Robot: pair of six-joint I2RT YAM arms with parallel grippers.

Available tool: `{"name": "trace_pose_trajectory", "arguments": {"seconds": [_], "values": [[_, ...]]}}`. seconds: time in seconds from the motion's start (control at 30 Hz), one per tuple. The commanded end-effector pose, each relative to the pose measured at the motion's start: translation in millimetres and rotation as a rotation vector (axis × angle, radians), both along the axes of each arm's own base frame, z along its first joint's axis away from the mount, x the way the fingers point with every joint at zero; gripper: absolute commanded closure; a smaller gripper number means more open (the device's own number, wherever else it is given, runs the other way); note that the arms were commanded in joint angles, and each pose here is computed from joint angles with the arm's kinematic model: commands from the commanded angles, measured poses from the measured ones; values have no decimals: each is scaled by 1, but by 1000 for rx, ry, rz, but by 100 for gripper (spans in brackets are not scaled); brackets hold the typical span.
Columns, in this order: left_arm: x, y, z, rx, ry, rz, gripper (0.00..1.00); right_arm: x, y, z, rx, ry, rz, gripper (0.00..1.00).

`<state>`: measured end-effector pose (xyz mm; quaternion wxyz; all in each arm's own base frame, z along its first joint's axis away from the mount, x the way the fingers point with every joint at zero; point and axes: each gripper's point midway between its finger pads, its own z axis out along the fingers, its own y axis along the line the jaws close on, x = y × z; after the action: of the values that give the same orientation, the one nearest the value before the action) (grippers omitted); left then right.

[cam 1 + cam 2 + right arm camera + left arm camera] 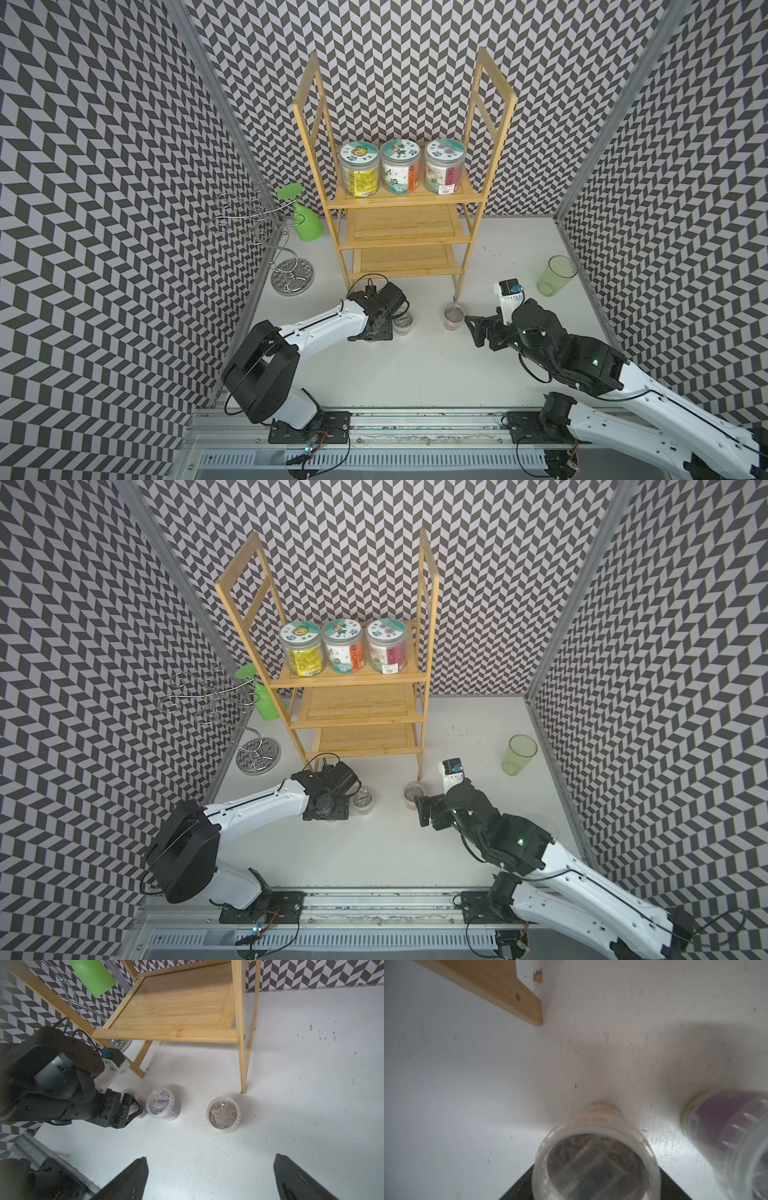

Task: Place the seed container on the shelf
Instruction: Pick up the seed jar at the center of the board.

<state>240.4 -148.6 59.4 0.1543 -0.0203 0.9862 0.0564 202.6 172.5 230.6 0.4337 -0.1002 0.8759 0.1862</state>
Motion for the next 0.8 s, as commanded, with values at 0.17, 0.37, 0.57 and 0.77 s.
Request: {"name": "trace_pose_trajectory", "arguments": {"seconds": [0.17,0.37,0.57,0.77], "values": [[12,-4,3,5,-29,-4,23,3,-1,5,28,-20,-14,2],[17,-5,2,16,-43,-7,19,2,-1,5,28,-20,-13,2],[16,-3,6,18,-49,-9,28,2,-1,6,28,-21,-13,2],[13,2,12,31,-48,-15,30,3,0,6,26,-21,-11,2]]}}
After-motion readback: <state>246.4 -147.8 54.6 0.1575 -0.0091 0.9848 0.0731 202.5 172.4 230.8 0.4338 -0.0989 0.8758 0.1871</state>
